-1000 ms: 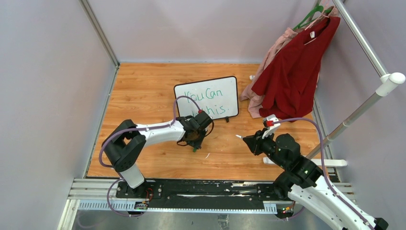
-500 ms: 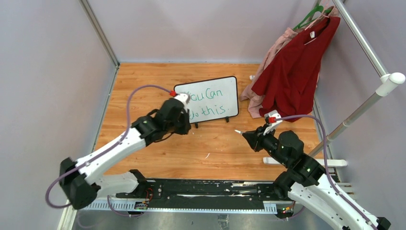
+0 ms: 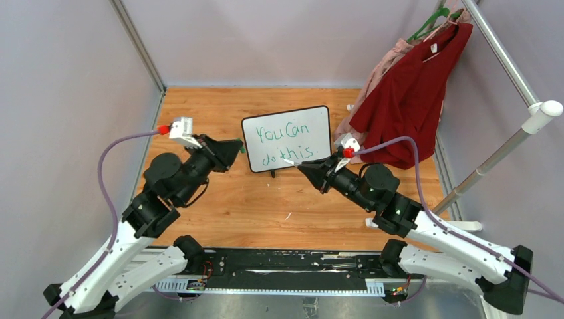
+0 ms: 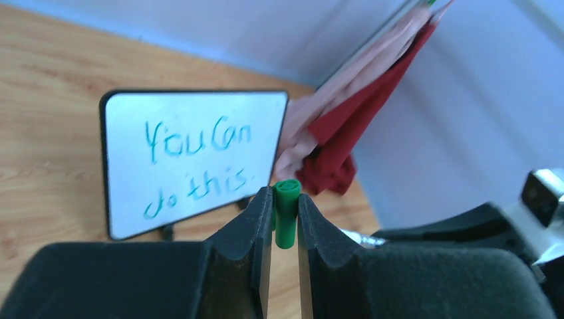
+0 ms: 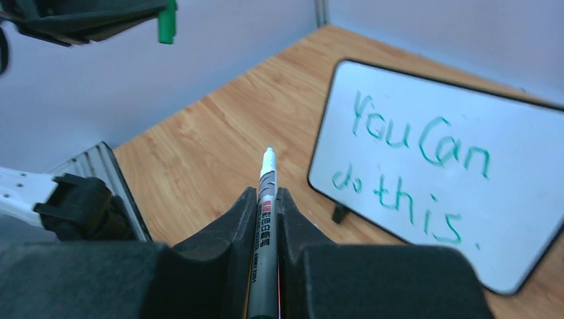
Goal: Write a sentence on the whiteboard
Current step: Close the whiteboard marker at the center of the board.
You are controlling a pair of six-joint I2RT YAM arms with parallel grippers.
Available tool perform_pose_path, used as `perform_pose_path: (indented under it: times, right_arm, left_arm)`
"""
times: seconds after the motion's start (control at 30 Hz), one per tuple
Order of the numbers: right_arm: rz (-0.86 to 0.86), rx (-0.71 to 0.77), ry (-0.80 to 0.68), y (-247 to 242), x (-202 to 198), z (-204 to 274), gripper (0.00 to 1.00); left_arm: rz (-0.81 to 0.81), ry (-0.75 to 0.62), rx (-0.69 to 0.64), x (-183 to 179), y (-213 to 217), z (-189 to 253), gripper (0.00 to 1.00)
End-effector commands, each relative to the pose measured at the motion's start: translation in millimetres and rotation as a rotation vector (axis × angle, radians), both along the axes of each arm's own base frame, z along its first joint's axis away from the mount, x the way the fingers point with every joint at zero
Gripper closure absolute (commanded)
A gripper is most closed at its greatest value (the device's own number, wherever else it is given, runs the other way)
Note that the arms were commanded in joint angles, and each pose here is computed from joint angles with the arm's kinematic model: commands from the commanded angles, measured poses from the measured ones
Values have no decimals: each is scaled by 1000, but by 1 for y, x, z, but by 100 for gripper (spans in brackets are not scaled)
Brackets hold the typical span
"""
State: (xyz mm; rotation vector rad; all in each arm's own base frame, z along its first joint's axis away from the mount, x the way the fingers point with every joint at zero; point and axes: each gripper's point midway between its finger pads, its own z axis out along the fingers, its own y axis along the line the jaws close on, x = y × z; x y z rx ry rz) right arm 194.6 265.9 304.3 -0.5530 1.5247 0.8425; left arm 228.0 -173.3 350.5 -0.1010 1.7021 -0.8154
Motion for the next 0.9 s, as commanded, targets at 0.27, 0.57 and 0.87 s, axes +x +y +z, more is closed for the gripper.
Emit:
perform_pose_path:
  times: [0.27, 0.57, 0.87]
  right_arm:
    - [101, 429, -313, 34, -43, 119, 100]
    - [122, 418, -453, 61, -64, 146, 100]
    - [126, 361, -579, 87, -79, 157, 100]
  left_arm:
    - [143, -239, -689, -24, 57, 85, 100]
    - [95, -199, -893, -34, 60, 87, 100]
    - [23, -195, -974, -51, 64, 98, 100]
